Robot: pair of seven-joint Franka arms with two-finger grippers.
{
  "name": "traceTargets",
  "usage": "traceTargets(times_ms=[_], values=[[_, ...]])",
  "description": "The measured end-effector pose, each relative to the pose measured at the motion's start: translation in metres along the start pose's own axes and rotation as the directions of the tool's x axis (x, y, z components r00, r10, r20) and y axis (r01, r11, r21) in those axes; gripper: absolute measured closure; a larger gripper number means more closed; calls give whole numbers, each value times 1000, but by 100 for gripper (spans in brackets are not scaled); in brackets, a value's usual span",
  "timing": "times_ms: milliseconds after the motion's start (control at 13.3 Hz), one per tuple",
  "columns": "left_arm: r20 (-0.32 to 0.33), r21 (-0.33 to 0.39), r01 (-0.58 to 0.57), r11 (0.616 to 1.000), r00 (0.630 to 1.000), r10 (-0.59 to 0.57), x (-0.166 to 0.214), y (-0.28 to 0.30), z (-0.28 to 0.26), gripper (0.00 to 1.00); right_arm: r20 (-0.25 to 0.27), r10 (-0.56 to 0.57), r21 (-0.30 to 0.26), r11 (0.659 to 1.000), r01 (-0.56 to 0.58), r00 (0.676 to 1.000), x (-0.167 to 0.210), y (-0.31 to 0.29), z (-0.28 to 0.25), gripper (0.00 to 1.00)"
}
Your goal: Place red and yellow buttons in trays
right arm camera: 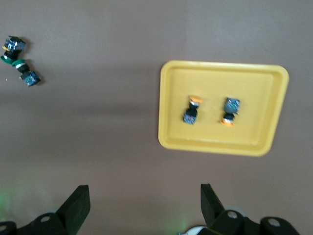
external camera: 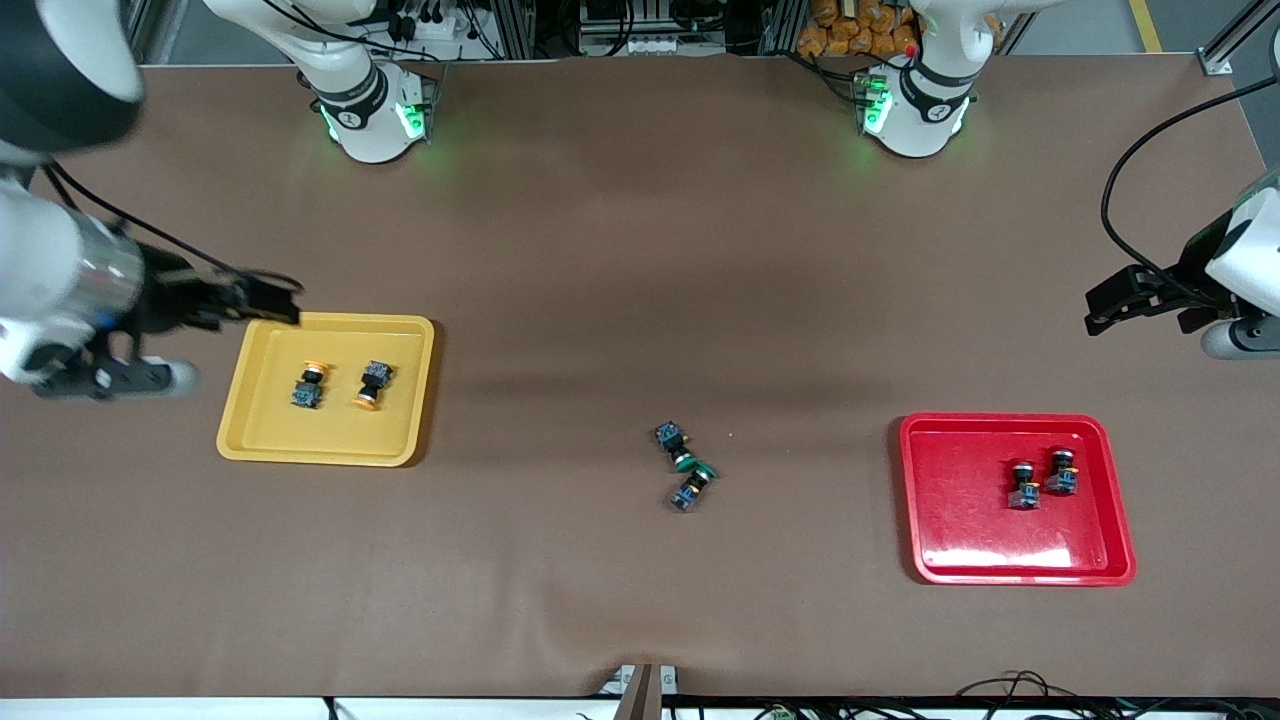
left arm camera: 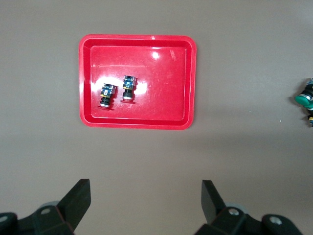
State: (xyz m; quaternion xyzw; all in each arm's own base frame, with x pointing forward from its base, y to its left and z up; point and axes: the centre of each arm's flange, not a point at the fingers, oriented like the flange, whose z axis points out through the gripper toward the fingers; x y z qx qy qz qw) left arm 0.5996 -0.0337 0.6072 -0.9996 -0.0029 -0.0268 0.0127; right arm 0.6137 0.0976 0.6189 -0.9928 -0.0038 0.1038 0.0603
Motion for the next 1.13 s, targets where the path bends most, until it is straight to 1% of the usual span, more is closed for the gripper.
traceTargets(times_ms=[226,301,451,602,827,1128], values=[[-1,0,0,1000,1000,0,0,0,0,0,-64,9,-55,998,-12,998,-47,1,-44,0],[-1,0,0,1000,1000,0,0,0,0,0,-86,9,-68,998,-15,996,-61,-2,-50,0],[-1,0,0,1000,1000,0,0,0,0,0,-139,15,-84,996,-27,990,-77,-4,-42,0],[-1,0,0,1000,1000,0,0,0,0,0,-140,60,-92,993,-74,988,-85,19,-26,0],[-1,0,0,1000,1000,0,0,0,0,0,-129,115,-82,989,-127,985,-89,50,-16,0],[-1,0,0,1000,1000,0,0,0,0,0,-150,117,-80,988,-130,982,-96,51,-18,0]])
